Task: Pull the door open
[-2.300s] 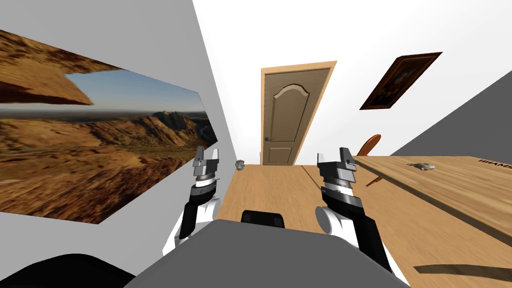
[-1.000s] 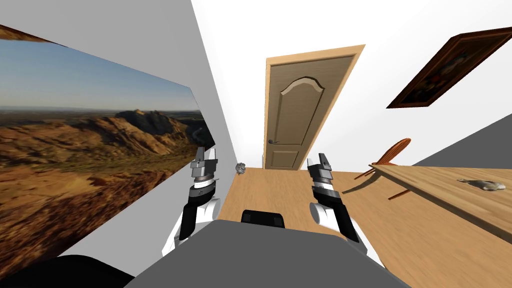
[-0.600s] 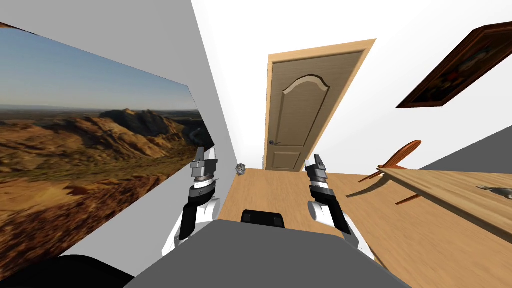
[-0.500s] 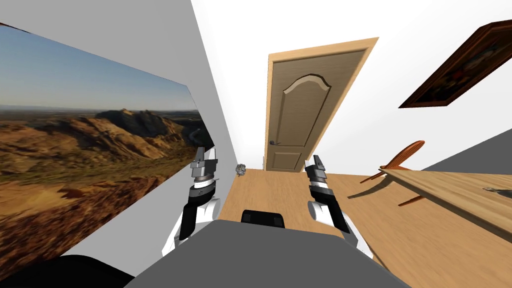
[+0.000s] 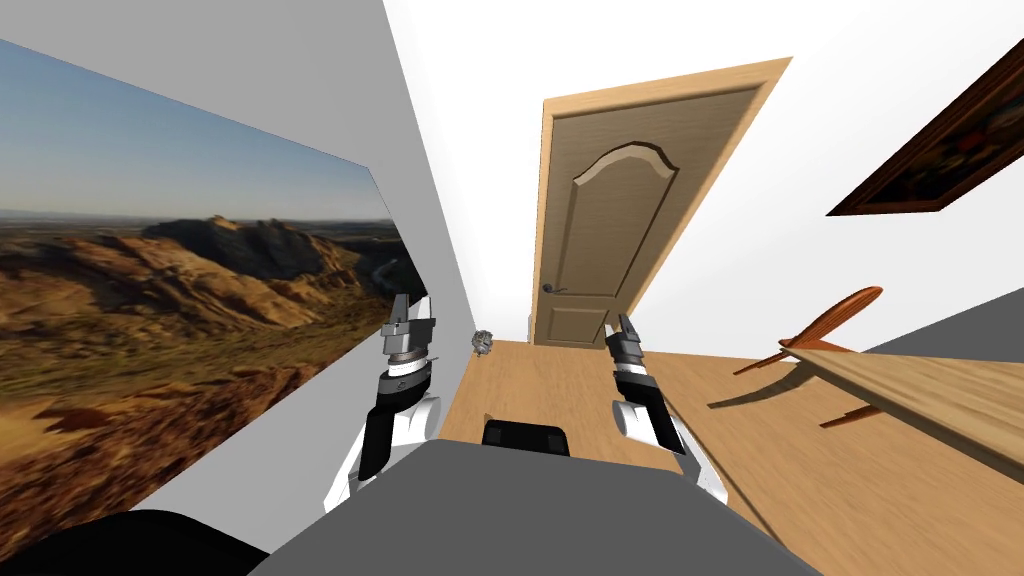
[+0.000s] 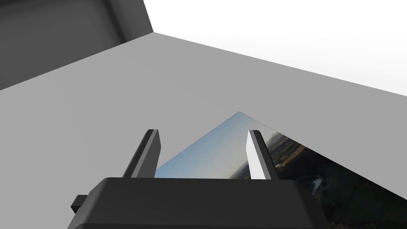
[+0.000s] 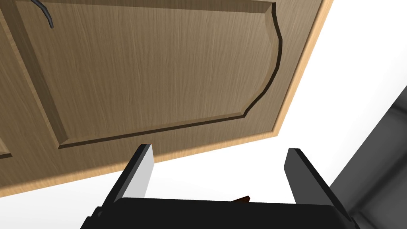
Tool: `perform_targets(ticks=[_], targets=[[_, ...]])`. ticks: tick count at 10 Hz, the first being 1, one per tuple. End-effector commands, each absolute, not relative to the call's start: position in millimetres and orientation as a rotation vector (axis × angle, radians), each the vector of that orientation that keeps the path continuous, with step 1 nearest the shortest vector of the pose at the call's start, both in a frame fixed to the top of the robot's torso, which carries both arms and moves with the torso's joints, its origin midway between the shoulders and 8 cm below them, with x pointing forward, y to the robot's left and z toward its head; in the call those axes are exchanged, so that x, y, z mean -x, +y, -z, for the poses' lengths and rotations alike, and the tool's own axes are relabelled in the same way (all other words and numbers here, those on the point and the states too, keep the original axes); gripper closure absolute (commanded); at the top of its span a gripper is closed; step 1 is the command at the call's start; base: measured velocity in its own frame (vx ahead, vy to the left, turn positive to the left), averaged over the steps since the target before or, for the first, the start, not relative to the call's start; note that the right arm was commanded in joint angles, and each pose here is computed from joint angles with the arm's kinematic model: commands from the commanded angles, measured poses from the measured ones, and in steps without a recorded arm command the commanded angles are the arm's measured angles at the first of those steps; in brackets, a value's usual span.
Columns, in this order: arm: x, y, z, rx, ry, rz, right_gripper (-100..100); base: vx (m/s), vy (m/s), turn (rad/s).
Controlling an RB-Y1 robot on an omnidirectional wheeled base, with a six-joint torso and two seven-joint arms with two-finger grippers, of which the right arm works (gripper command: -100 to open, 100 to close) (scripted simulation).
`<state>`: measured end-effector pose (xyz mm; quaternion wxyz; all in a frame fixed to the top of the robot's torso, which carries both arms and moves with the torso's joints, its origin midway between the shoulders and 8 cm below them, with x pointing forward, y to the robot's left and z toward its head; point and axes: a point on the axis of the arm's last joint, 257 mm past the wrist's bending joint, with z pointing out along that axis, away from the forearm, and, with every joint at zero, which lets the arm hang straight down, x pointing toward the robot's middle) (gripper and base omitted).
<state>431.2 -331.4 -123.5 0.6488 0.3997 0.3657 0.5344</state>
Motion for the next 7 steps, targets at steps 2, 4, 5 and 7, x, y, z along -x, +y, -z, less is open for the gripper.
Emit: perform_targets(ticks=[2, 4, 5, 7], targets=[[-437, -336, 138, -0.920, 0.851, -1.205, -100, 0.060, 0.010, 0.015], [-443, -339, 154, -0.935, 0.875, -1.194, -100, 0.085, 0.021, 0.029], [-446, -340, 161, -0.943, 0.887, -1.188, -100, 0.113, 0.020, 0.026], [-452, -343, 177, -0.958, 0.911, -1.176, -100, 0.106, 0.011, 0.028]])
